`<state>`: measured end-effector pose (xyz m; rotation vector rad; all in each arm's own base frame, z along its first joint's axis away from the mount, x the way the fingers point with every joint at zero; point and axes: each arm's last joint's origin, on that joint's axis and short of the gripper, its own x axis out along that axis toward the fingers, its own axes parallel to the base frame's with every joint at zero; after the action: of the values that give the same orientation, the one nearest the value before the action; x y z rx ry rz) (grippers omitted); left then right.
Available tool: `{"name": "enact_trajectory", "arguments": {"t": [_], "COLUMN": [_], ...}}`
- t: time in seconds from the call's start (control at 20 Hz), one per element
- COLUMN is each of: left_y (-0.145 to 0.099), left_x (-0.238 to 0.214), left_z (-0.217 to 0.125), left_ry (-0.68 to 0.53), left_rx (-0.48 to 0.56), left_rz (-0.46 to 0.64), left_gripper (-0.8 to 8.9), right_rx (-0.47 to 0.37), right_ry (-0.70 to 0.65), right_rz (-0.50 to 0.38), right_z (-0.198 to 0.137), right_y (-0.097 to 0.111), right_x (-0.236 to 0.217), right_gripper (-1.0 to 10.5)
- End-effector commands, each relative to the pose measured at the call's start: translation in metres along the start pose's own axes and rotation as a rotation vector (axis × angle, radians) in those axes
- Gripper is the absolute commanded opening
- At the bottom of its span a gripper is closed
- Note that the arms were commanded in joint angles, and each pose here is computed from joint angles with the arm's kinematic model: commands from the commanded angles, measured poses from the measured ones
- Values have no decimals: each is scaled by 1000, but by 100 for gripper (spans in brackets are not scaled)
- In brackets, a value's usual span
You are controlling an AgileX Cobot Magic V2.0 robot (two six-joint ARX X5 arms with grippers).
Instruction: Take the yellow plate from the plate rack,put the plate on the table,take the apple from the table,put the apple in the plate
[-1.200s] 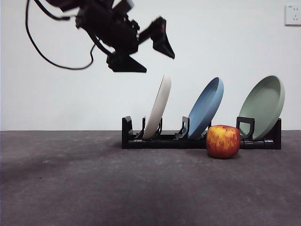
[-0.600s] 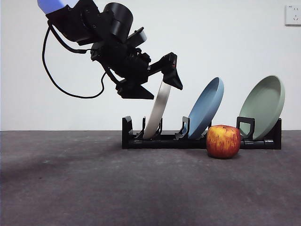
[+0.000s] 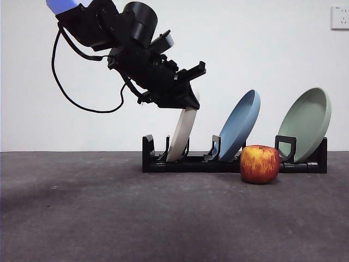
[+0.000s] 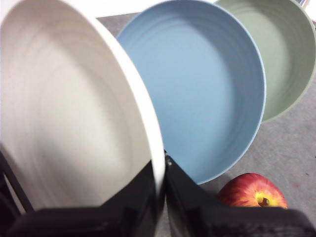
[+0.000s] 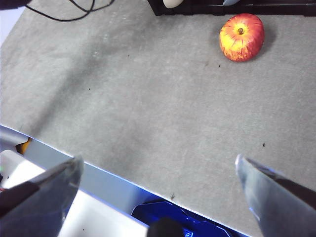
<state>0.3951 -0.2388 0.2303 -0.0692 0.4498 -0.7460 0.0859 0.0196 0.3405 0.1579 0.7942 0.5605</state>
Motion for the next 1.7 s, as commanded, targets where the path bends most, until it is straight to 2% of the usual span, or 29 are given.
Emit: {"name": "enact_trajectory", "arguments": {"t": [0.05,0.4,0.6,0.8,0.9,1.0,1.15,1.35,1.5,1.7], "left_y": [-3,-12,-23,-37,-50,-66,-97,-135,-167,-183], "left_x": [0,-23,-50,-90,-115,-141,-170,-177,-169,-145], "left_z": [1,37,64,83,88,88,77,43,19,-32], "left_ry": [4,-42,-60,-14,38,111,269,550,554,624], "left_rx": [2,21,92,145,182,244,387,526,616,719], "left_rz": [-24,-43,-42,-38,-39,7,91,167,194,198], "left_gripper": [-9,-9,-9,-9,-8,-8,-8,-6,-6,-6], "right_rx": [3,3,3,3,3,4,4,4,4,7], "right_ry": [0,0,0,-1,-1,-1,-1,-1,1,5], "right_rz": [0,0,-1,-1,-1,-1,-1,0,0,0], "right_z": [0,0,0,0,0,0,0,0,0,0], "right_y": [0,0,0,0,0,0,0,0,0,0], "right_x": [0,0,0,0,0,0,0,0,0,0], "right_gripper": [689,689,689,689,689,689,689,689,689,689]}}
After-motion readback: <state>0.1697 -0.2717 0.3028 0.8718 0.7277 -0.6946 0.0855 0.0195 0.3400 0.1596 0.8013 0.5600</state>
